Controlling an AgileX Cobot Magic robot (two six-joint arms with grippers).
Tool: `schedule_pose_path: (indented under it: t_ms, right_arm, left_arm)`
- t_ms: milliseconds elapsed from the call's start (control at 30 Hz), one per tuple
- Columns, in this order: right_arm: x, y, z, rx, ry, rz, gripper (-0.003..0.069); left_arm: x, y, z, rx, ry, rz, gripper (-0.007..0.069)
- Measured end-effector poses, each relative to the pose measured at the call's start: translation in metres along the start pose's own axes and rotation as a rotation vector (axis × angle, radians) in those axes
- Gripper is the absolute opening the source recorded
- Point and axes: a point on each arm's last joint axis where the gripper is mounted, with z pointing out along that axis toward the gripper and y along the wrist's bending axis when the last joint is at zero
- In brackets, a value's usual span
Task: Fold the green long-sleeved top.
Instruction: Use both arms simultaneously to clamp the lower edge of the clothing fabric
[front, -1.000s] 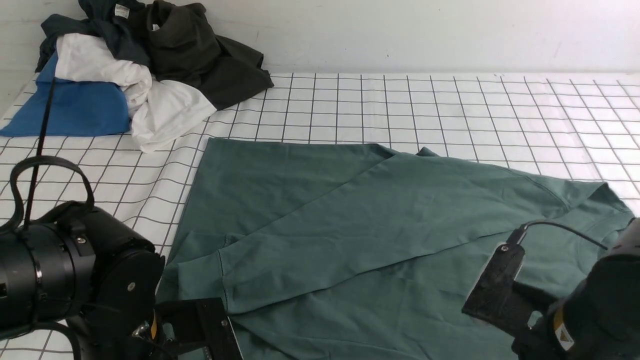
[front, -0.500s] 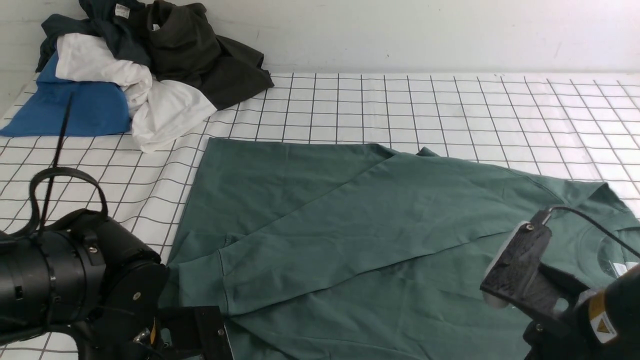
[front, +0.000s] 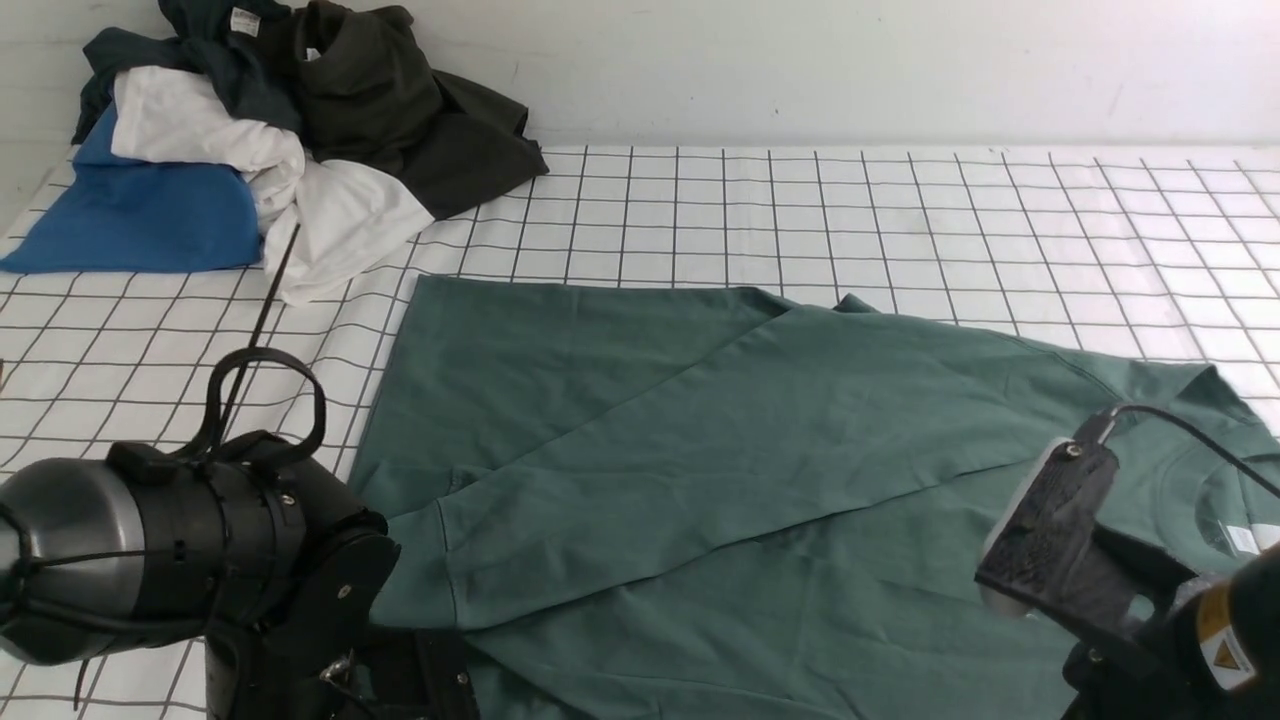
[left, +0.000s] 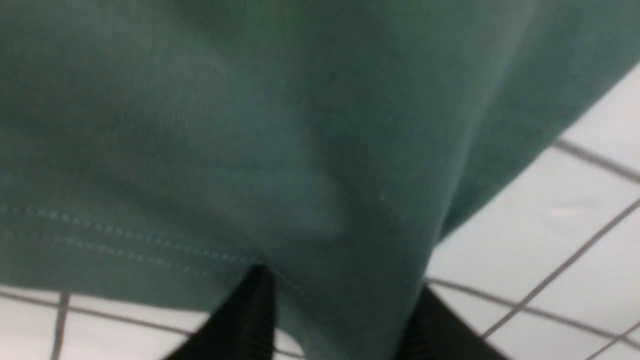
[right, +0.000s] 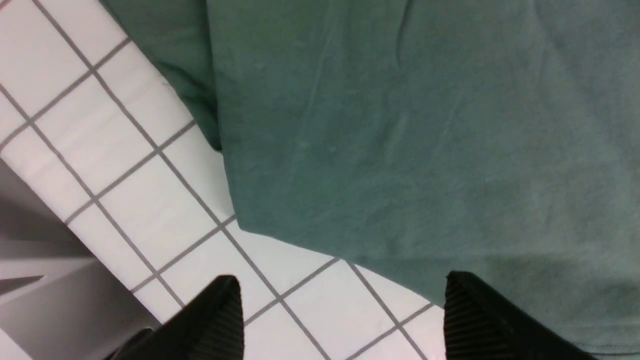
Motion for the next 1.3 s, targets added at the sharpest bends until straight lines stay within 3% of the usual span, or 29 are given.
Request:
schedule_pose_path:
  t_ms: [33, 67, 200, 467, 667, 967, 1033, 1100, 1133, 1300]
  right_arm:
    - [0.0, 0.0, 0.0, 0.0, 0.003, -0.001, 0.0497]
    - [0.001, -0.002, 0.0, 0.015, 0.008, -0.01, 0.0497]
    - [0.002, -0.005, 0.0, 0.06, 0.022, -0.036, 0.0497]
    - [0.001, -0.02, 0.027, 0.16, 0.202, -0.057, 0.0497]
    - [0.007, -0.022, 0.082, 0.131, 0.298, -0.091, 0.0497]
    - [0.002, -0.025, 0.106, 0.12, 0.34, -0.113, 0.0486]
    - [0.002, -0.025, 0.106, 0.118, 0.34, -0.111, 0.0461]
    - [0.002, -0.024, 0.107, 0.107, 0.342, -0.099, 0.0368]
    - [0.002, -0.023, 0.107, 0.106, 0.343, -0.097, 0.0358]
    - [0.001, -0.022, 0.106, 0.102, 0.333, -0.095, 0.0058]
  left_arm:
    - [0.0, 0.0, 0.0, 0.001, -0.002, -0.002, 0.0197]
    - [-0.001, 0.0, -0.003, 0.001, -0.014, -0.009, 0.0089]
    - [0.002, -0.002, -0.008, 0.002, -0.012, -0.012, 0.0005]
    - [0.013, -0.008, -0.023, 0.001, -0.025, -0.031, -0.0004]
    - [0.012, -0.011, -0.025, 0.025, -0.048, -0.051, -0.0004]
    - [0.012, -0.011, -0.025, 0.029, -0.052, -0.055, -0.0004]
    - [0.012, -0.011, -0.025, 0.029, -0.053, -0.055, -0.0004]
    - [0.012, -0.011, -0.025, 0.029, -0.053, -0.055, -0.0004]
    - [0.012, -0.011, -0.025, 0.029, -0.053, -0.055, -0.0004]
    - [0.011, -0.011, -0.025, 0.026, -0.057, -0.055, -0.0004]
